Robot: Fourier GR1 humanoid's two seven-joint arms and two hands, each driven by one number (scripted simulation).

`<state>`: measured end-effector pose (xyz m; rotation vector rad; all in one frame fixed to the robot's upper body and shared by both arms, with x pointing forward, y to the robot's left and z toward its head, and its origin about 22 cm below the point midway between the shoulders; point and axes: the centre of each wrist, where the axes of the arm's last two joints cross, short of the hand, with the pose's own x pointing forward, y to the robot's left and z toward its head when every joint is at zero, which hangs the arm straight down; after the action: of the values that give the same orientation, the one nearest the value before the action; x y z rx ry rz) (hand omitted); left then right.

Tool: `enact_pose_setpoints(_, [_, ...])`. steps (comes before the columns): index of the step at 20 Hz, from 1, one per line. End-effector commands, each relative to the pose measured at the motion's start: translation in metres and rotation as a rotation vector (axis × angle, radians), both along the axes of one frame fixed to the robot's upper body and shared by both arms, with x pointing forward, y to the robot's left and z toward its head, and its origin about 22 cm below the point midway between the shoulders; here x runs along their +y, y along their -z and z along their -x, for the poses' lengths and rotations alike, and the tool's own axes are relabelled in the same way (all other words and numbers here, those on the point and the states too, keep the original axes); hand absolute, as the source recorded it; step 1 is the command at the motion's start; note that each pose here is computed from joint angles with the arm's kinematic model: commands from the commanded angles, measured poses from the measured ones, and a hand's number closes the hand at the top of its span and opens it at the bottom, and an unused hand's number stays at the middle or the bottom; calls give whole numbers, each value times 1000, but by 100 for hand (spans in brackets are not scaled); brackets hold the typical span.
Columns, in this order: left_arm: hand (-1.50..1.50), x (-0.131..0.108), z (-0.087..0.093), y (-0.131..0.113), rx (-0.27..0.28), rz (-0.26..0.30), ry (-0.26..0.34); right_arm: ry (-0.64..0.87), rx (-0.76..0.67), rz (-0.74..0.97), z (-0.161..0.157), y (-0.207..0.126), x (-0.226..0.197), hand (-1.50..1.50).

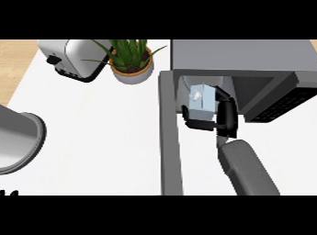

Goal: Pick up the milk, place it into the microwave and close the microwave

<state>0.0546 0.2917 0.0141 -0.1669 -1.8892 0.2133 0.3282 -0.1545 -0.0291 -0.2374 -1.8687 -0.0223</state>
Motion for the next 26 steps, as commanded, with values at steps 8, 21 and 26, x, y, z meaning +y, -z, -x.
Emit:
enact_pose_setpoints(8, [-150,3,-9,-13,-15,-10,27,100,82,114,-52,16,-31,150])
enact_pose_setpoints(21, [-150,6,-10,-4,-11,-24,79,195,39,351,-70,7,-41,150])
enact_pose_setpoints(26, [-150,6,-19,-1,-23,-2,78,223,-26,447,-83,-12,-58,150])
